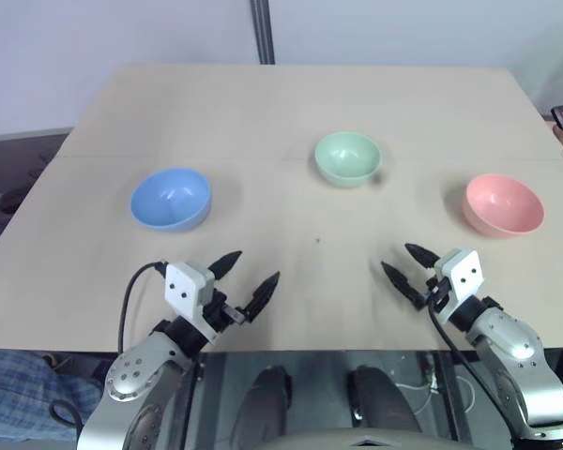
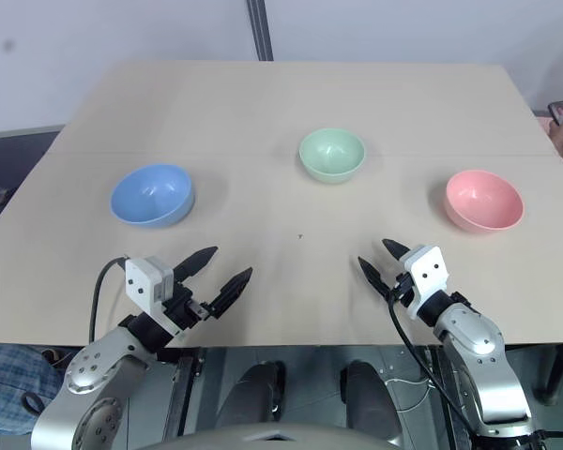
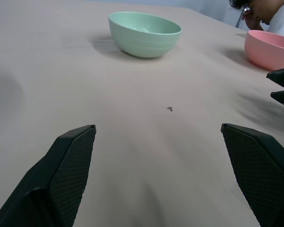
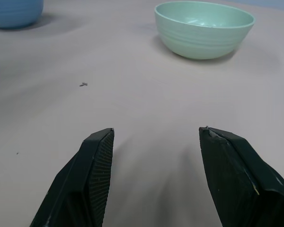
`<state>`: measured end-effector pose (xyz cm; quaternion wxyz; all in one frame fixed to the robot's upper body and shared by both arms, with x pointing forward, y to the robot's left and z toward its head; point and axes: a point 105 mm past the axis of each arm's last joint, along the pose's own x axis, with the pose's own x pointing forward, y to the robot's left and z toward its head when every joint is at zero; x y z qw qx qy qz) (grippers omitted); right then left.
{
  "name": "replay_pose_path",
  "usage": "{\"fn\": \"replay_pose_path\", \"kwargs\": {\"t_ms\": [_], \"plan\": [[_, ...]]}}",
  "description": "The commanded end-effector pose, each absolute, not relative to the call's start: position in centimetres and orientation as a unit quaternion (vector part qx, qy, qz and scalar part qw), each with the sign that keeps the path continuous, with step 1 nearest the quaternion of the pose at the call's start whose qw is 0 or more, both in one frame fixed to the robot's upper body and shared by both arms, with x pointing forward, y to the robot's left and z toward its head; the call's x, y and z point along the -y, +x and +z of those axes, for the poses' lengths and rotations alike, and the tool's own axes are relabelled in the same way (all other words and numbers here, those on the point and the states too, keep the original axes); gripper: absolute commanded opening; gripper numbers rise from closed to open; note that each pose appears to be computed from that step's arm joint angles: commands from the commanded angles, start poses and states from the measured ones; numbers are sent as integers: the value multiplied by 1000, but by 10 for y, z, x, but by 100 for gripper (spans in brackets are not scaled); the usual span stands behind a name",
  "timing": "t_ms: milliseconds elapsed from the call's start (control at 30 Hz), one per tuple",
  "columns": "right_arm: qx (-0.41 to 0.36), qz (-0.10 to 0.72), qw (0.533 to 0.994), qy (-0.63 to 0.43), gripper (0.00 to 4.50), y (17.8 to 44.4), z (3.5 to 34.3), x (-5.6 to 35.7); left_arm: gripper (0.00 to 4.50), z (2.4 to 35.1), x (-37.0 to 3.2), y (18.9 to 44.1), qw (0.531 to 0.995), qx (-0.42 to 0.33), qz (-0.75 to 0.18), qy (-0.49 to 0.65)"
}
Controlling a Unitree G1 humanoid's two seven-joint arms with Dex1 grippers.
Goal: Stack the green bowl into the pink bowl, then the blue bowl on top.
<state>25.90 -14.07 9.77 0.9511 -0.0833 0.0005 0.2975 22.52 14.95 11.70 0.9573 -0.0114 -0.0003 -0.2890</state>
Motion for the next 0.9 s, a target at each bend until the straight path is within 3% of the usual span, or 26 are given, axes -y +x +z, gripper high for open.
{"fn": "replay_pose_path", "kwargs": {"t_ms": [33, 900], "plan": [[22, 299, 950, -88, 299, 259, 107, 141, 450, 126, -150, 225, 956, 21, -292, -8], [31, 284, 955, -86, 299, 263, 112, 153, 450, 132, -145, 230, 952, 26, -303, -6]]}}
